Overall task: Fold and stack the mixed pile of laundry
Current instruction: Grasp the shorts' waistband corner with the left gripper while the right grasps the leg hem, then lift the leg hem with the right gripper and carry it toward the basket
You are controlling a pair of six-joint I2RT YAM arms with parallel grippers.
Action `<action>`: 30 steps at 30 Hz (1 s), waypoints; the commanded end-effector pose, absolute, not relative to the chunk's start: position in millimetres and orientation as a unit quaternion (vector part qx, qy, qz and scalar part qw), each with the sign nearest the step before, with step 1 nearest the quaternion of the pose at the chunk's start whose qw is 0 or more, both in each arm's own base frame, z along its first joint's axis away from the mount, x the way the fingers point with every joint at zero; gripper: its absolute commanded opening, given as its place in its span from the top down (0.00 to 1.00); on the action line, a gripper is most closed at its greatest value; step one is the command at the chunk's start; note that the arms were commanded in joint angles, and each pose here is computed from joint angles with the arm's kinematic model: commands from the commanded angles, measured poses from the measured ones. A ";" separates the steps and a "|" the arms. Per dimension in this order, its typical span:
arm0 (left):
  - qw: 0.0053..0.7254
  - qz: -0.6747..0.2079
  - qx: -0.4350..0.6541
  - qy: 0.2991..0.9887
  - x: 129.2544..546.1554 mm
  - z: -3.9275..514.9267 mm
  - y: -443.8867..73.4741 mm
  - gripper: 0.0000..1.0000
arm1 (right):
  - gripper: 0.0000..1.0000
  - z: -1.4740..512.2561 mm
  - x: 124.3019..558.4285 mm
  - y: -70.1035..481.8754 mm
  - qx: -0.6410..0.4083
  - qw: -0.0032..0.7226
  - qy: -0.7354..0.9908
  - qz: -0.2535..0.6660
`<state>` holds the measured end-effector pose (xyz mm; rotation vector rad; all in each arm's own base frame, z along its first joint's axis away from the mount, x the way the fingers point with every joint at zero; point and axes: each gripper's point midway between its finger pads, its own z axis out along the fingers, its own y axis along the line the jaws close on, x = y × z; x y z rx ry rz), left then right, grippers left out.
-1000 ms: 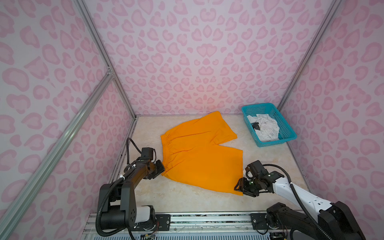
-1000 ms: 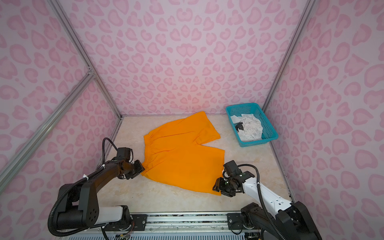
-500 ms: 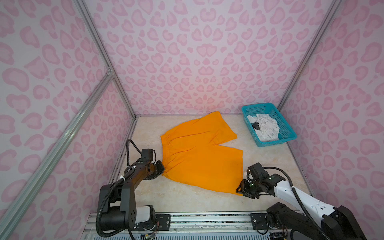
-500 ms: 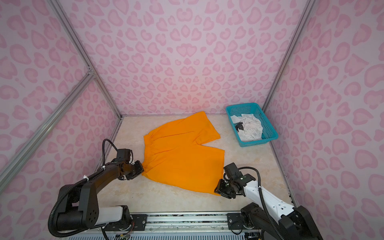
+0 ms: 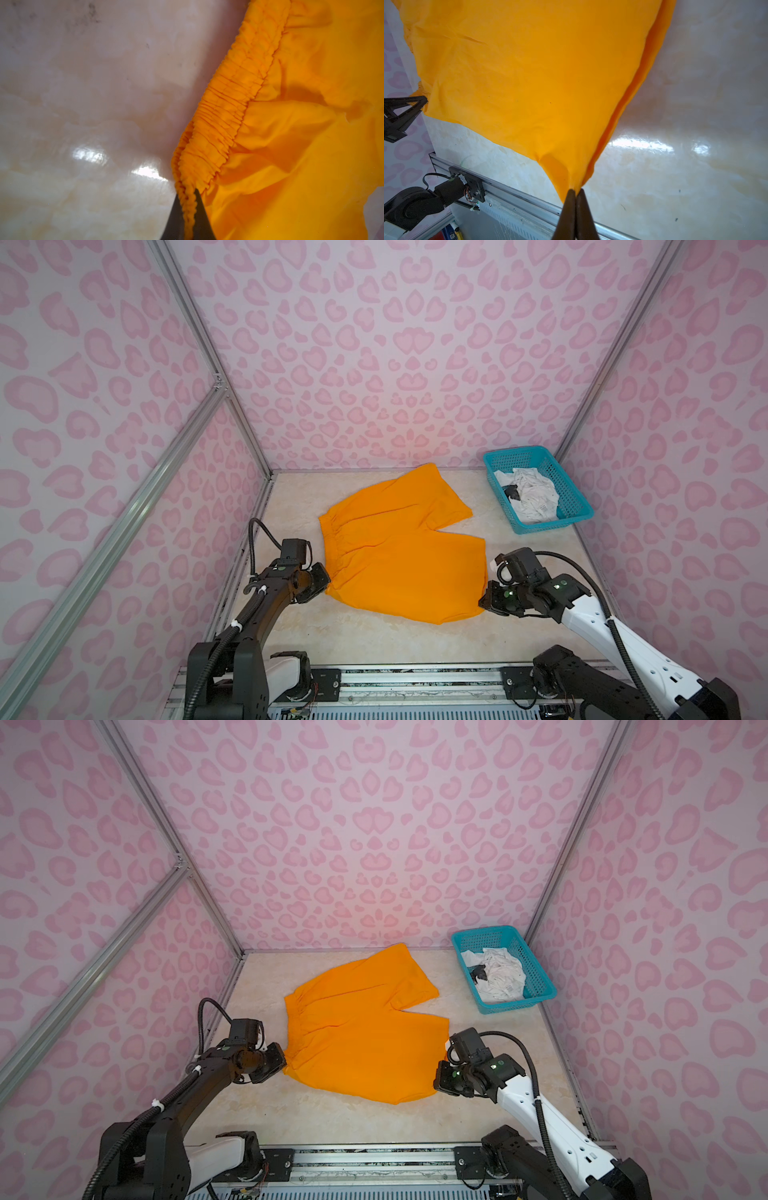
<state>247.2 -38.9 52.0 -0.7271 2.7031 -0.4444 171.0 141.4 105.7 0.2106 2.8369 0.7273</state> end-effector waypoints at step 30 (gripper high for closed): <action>0.154 -0.286 -0.213 0.922 189.0 173.0 -110.6 0.97 | 1.00 332.9 226.5 96.1 -0.055 0.420 0.887 0.183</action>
